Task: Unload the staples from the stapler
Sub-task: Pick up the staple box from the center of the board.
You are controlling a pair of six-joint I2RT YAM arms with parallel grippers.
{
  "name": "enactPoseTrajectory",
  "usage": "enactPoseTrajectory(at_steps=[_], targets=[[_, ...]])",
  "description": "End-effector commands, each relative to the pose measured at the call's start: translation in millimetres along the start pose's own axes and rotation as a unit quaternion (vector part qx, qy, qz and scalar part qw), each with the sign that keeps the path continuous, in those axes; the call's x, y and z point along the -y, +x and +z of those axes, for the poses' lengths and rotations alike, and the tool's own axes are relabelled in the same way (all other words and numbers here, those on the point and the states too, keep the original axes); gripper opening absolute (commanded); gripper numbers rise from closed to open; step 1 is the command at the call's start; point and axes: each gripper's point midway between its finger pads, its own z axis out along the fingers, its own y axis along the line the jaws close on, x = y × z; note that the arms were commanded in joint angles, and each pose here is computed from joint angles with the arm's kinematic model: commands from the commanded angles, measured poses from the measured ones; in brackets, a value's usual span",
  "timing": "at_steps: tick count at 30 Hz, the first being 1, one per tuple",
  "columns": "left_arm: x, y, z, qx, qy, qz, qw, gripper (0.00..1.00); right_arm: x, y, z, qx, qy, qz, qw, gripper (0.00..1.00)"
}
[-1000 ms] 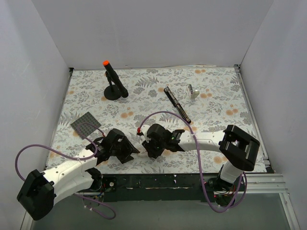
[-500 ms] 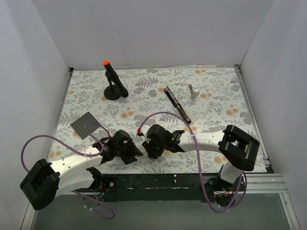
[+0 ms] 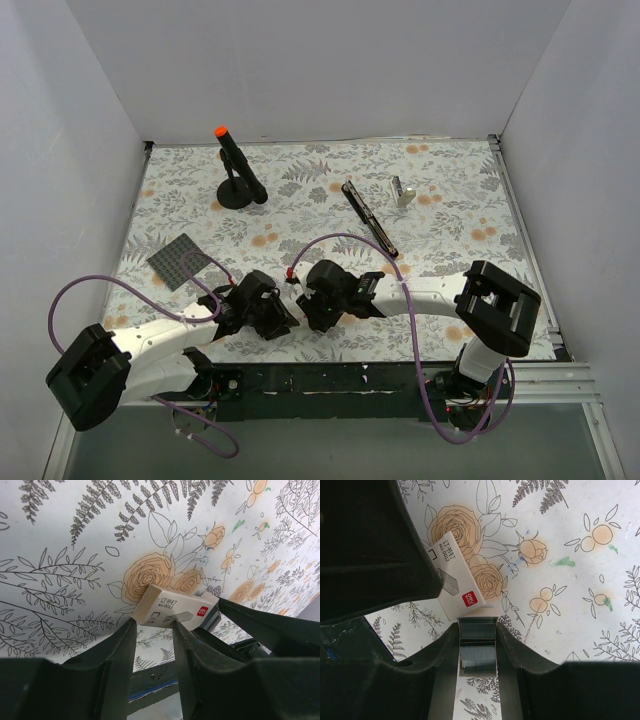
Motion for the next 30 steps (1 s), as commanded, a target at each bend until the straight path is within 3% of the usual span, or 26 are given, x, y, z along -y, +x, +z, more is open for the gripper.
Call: enactPoseTrajectory(at_steps=[1, 21, 25, 27, 30], targets=[[23.2, -10.6, -0.2, 0.017, 0.002, -0.238, 0.971, 0.32, -2.9, -3.9, 2.8, 0.01, -0.004, -0.002, 1.0, 0.18], [20.5, -11.4, 2.8, 0.021, -0.007, -0.23, 0.973, 0.15, -1.4, 18.4, -6.7, -0.021, -0.008, -0.025, 0.999, 0.18], [21.8, -12.3, 0.9, 0.024, -0.005, -0.227, 0.974, 0.17, -0.1, 22.6, -10.3, -0.032, -0.01, -0.036, 0.999, 0.18], [24.1, -12.0, -1.5, 0.022, -0.007, -0.225, 0.974, 0.24, 0.3, 27.1, -12.5, -0.042, -0.012, -0.044, 0.998, 0.18], [32.4, -12.5, -7.7, 0.021, -0.002, -0.216, 0.976, 0.26, -2.6, 28.5, -15.2, -0.049, -0.02, -0.047, 0.997, 0.18]])
